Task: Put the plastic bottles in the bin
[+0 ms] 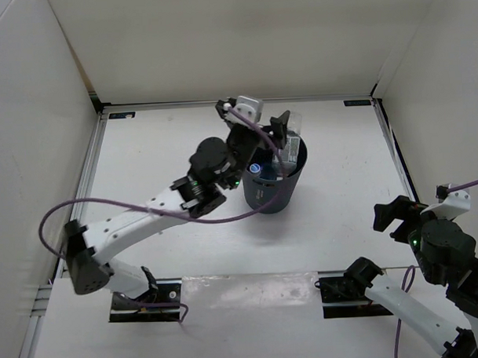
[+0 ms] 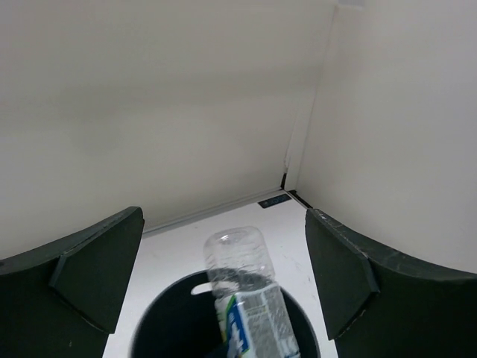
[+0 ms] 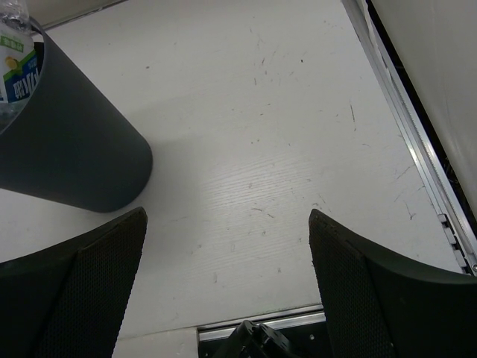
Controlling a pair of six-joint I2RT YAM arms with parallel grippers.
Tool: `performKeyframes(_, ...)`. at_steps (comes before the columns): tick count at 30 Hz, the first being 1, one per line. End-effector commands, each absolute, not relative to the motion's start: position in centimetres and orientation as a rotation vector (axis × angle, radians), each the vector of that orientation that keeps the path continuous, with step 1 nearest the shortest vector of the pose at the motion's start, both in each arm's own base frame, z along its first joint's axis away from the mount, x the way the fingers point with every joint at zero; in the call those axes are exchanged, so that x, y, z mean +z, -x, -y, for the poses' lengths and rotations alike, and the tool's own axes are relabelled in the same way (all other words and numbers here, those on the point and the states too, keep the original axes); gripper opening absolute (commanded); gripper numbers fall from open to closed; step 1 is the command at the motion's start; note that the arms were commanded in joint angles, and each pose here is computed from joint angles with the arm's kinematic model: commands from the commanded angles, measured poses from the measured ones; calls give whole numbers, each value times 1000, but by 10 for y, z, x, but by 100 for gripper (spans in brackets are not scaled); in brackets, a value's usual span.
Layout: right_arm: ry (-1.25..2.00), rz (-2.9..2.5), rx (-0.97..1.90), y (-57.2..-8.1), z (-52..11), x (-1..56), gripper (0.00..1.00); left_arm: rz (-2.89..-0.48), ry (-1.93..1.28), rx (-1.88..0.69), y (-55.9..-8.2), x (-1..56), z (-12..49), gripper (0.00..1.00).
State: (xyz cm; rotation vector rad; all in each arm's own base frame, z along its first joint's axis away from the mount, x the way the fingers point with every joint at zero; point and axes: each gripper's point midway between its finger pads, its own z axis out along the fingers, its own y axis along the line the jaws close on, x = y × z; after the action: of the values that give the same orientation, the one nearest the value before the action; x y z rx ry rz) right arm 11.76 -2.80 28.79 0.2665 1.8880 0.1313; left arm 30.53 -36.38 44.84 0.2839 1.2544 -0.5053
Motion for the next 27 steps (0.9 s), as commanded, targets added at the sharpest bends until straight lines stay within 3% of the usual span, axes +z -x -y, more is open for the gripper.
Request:
performKeyframes(1,-285,-1869,126,-119,31,292,90,-1333,-320,-379,-282,455,314,100)
performKeyframes(7,-281,-1876,114,-121,29,291,90,-1620,-426,-182,-243,413,220,100)
performKeyframes(9,-277,-1884,112,-121,28,291,90,-1664,-305,-166,-234,414,185,100)
performKeyframes(13,-247,-1886,141,-121,25,290,90,-1792,-163,88,-217,364,105,100)
performKeyframes(17,-184,-1929,135,-128,14,287,90,-1761,49,179,-195,346,34,100)
performKeyframes(27,-85,-1996,97,-135,-2,289,90,-1729,130,208,-184,307,5,100)
